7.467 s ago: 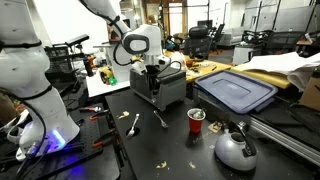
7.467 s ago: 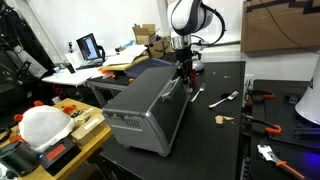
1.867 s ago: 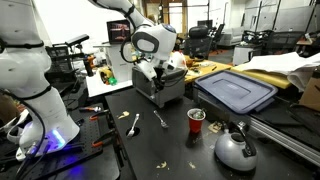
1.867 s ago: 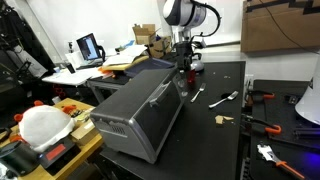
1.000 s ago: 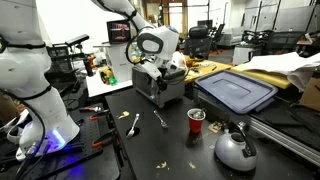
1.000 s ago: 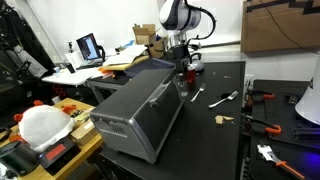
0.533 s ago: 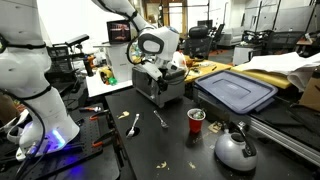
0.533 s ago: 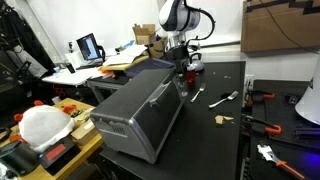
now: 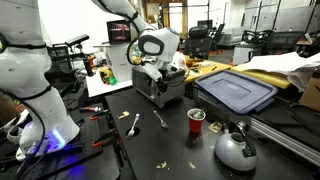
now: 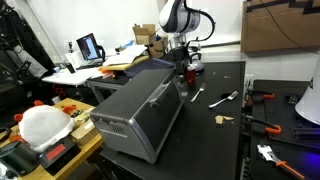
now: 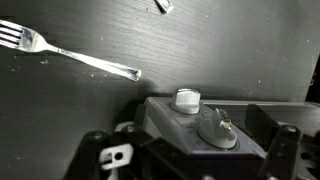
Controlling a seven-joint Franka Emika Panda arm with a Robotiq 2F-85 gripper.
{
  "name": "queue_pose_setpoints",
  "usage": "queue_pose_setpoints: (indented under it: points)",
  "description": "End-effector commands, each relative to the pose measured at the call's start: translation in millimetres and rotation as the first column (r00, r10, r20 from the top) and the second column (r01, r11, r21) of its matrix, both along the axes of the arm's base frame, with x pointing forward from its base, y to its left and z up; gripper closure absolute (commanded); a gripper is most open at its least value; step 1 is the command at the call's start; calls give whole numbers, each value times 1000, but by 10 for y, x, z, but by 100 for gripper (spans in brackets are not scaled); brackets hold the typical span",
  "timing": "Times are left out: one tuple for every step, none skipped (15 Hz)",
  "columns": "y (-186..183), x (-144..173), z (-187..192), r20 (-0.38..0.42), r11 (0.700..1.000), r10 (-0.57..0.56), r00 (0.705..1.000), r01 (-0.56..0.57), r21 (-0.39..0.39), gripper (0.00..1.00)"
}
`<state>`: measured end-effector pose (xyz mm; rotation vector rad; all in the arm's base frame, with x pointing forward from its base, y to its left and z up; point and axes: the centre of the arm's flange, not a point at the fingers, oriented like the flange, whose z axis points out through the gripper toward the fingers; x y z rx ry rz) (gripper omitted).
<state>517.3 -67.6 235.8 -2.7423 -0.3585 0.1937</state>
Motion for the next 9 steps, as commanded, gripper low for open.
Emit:
queue_pose_setpoints:
  points:
    - [-13, 38, 40, -22, 1000, -5, 1000, 5, -5, 0]
    - [-13, 34, 32, -22, 1000, -5, 1000, 5, -4, 0]
    - [-14, 33, 27, -22, 1000, -5, 1000, 5, -2, 0]
    - [-14, 30, 22, -21, 1000, -5, 1000, 5, 1, 25]
    - [-16, 28, 20, -21, 1000, -6, 1000, 6, 2, 28]
    - [-19, 27, 17, -21, 1000, -7, 1000, 7, 3, 34]
    - [-22, 25, 15, -20, 1000, -9, 1000, 9, 4, 44]
    - [-25, 23, 13, -19, 1000, -11, 1000, 11, 5, 51]
    - [-18, 21, 14, -20, 1000, -13, 1000, 13, 9, 57]
